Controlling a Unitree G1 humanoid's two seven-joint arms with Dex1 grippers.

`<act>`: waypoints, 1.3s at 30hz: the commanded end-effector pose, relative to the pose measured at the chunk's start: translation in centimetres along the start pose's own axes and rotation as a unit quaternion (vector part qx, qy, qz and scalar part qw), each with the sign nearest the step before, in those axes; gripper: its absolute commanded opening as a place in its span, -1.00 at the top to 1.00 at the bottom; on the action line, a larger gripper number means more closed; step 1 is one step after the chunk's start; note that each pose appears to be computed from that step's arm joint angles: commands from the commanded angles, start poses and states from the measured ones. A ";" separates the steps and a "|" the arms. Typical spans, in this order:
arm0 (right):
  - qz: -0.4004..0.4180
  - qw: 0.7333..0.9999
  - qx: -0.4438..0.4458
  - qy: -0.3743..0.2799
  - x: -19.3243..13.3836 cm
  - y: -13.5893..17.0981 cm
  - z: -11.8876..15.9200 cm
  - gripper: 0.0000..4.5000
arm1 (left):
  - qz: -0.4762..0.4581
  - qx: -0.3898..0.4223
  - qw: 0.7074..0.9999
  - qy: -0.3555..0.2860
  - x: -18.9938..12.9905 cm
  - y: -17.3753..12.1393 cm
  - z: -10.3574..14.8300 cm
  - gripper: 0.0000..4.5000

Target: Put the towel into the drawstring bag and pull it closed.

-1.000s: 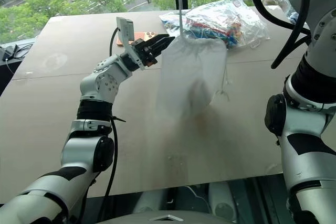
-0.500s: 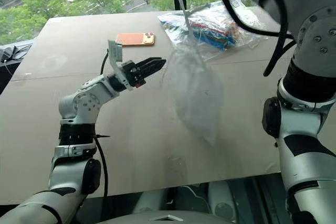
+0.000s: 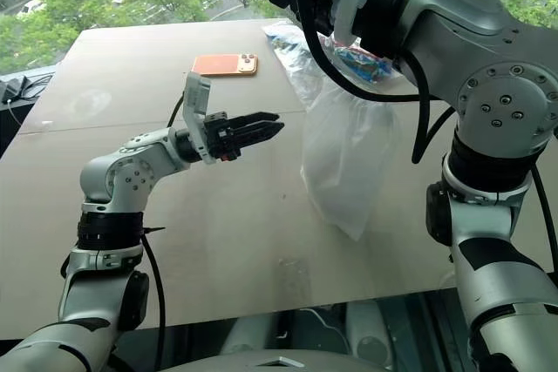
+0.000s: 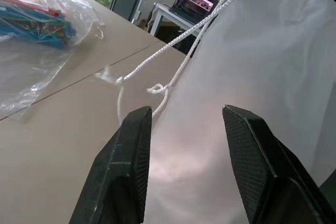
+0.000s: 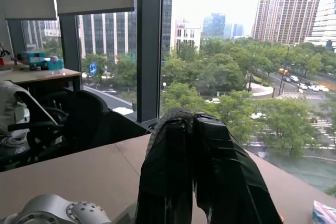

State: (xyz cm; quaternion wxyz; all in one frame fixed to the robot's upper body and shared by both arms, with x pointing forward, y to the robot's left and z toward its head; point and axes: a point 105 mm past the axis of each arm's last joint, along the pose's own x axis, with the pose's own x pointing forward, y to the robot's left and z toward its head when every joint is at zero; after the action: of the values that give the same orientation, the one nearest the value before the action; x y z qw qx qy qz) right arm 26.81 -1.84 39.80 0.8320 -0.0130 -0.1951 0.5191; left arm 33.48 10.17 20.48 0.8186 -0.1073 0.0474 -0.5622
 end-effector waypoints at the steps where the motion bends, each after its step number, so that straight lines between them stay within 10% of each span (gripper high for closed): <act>1: 0.018 0.999 -0.015 -0.037 -0.3 1.1 1.8 1.00 | -0.013 0.063 0.998 -0.003 1.4 -0.5 1.3 0.04; 34: 0.061 0.997 -0.003 -0.053 -0.4 3.9 2.8 1.00 | -0.017 0.221 0.975 0.014 7.8 1.5 0.1 0.04; 39: 0.045 0.998 -0.010 -0.050 -0.5 3.5 2.9 1.00 | 0.028 0.232 0.972 -0.008 9.0 2.6 0.0 0.76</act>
State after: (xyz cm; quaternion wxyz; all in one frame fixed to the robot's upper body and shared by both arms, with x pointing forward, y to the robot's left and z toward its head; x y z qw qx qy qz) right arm 23.77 -0.89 40.18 0.8046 0.0017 -0.2067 0.5566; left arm 38.57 2.58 18.71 0.8284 0.0702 -0.0558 -0.5528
